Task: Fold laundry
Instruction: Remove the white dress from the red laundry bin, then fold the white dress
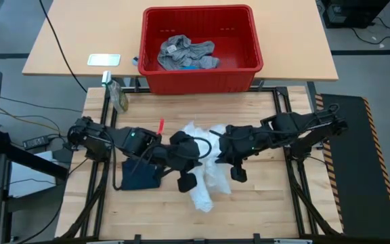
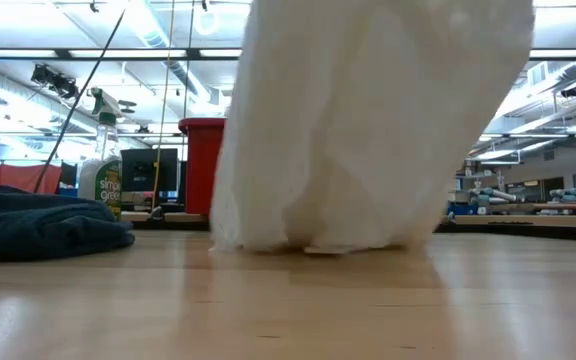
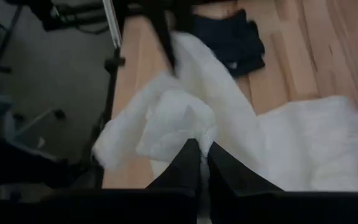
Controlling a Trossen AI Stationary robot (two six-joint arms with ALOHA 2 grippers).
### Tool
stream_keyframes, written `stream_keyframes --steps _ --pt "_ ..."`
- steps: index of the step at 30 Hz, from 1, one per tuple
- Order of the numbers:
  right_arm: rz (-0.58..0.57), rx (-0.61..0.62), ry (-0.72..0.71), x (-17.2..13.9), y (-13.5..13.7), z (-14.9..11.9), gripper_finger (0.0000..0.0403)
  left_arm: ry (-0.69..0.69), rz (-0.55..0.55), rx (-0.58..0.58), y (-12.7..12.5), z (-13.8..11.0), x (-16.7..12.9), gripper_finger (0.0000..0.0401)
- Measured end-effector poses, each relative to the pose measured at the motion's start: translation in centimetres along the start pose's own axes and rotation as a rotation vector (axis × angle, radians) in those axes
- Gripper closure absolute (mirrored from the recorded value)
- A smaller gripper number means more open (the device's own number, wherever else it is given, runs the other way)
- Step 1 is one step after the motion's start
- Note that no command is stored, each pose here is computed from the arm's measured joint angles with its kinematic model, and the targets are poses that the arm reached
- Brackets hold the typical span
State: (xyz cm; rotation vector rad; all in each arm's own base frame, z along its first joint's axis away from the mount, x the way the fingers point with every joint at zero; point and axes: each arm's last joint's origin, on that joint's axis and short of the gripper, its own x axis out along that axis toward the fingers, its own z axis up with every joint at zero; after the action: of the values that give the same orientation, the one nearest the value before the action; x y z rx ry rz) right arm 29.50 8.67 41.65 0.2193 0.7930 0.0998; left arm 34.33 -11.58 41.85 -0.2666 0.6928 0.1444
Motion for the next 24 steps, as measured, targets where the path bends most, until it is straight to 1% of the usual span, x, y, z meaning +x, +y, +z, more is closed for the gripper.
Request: stream_keyframes --steps 3,8,10,12,13,15,17,20,22,24 --pt "-0.030 0.012 -0.016 0.0 -0.7 0.3 0.0384 0.072 0.051 -0.050 0.6 -0.7 -0.3 0.0401" --pt "-0.130 0.080 0.027 0.5 -2.6 0.1 0.0384 0.269 0.179 -0.094 1.2 -3.2 -1.8 0.0401" --pt "-0.156 0.120 0.056 1.3 -3.4 -0.4 0.0384 0.350 0.242 -0.099 1.3 -4.3 -2.5 0.0401" --pt "-0.174 0.152 0.099 2.5 -3.9 -1.3 0.0384 0.387 0.283 -0.110 1.2 -5.0 -2.9 0.0401" --pt "-0.179 0.170 0.115 3.2 -4.1 -1.7 0.0385 0.398 0.296 -0.105 1.1 -5.3 -3.0 0.0401" --pt "-0.183 0.210 0.136 4.8 -4.5 -2.8 0.0385 0.392 0.284 -0.086 0.5 -5.6 -3.2 0.0401" --pt "-0.155 0.264 0.171 6.4 -4.8 -4.0 0.0385 0.368 0.280 -0.046 -0.3 -6.0 -3.4 0.0401" --pt "-0.054 0.348 0.192 8.2 -4.8 -5.2 0.0385 0.363 0.285 -0.005 -1.2 -6.6 -3.4 0.0401" --pt "-0.004 0.366 0.197 8.9 -4.1 -5.8 0.0385 0.365 0.275 0.005 -1.8 -7.0 -3.0 0.0401" --pt "0.038 0.357 0.187 9.0 -3.1 -5.8 0.0385 0.368 0.230 -0.003 -2.6 -7.2 -2.4 0.0401"
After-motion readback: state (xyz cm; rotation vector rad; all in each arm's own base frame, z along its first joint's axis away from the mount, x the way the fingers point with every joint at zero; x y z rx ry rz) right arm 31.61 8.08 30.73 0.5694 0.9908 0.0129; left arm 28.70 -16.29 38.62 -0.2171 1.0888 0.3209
